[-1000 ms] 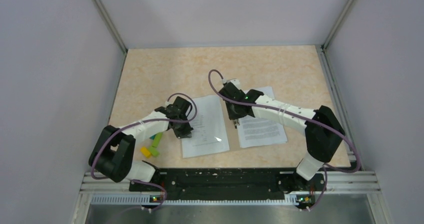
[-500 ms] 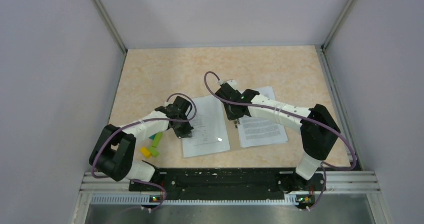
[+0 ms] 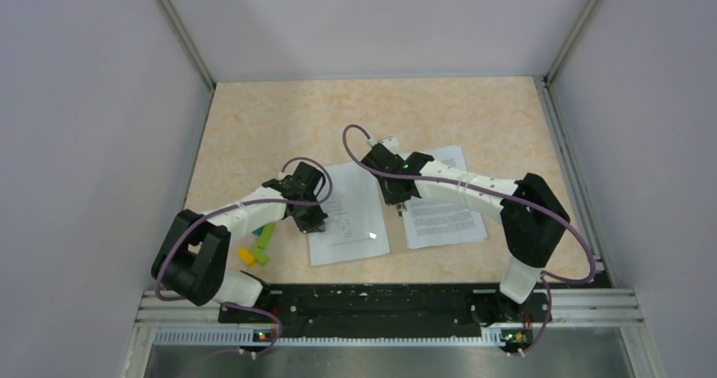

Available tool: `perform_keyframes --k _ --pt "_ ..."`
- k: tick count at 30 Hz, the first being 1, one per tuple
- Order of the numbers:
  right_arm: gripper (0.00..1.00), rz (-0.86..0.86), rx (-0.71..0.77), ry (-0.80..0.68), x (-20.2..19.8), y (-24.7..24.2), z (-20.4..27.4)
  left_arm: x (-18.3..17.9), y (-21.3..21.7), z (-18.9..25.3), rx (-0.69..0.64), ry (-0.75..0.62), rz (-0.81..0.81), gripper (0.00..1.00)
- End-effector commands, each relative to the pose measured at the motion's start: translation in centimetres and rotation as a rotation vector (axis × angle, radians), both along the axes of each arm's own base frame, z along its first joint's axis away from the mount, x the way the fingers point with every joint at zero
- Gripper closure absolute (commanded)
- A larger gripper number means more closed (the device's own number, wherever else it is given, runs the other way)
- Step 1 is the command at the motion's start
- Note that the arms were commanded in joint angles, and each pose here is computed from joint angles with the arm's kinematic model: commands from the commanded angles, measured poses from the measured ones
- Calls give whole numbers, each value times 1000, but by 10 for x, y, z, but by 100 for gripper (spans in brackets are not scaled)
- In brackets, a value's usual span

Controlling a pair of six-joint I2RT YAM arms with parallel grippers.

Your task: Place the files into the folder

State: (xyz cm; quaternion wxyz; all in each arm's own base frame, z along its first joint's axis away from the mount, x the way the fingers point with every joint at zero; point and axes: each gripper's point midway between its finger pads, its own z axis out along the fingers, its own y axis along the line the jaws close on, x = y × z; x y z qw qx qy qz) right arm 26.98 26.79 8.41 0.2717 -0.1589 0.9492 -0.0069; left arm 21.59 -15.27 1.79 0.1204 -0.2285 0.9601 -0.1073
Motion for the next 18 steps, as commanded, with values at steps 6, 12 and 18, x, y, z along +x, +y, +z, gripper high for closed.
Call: perform_keyframes --k 6,12,18 --pt "92 -10 -51 -5 -7 -11 -8 -18 14 -28 62 97 53 100" --pt "92 -12 -56 14 -13 -16 -15 -19 12 -31 51 117 72 100" --pt "91 -22 -69 14 -16 -22 -20 -21 15 -32 61 127 87 100"
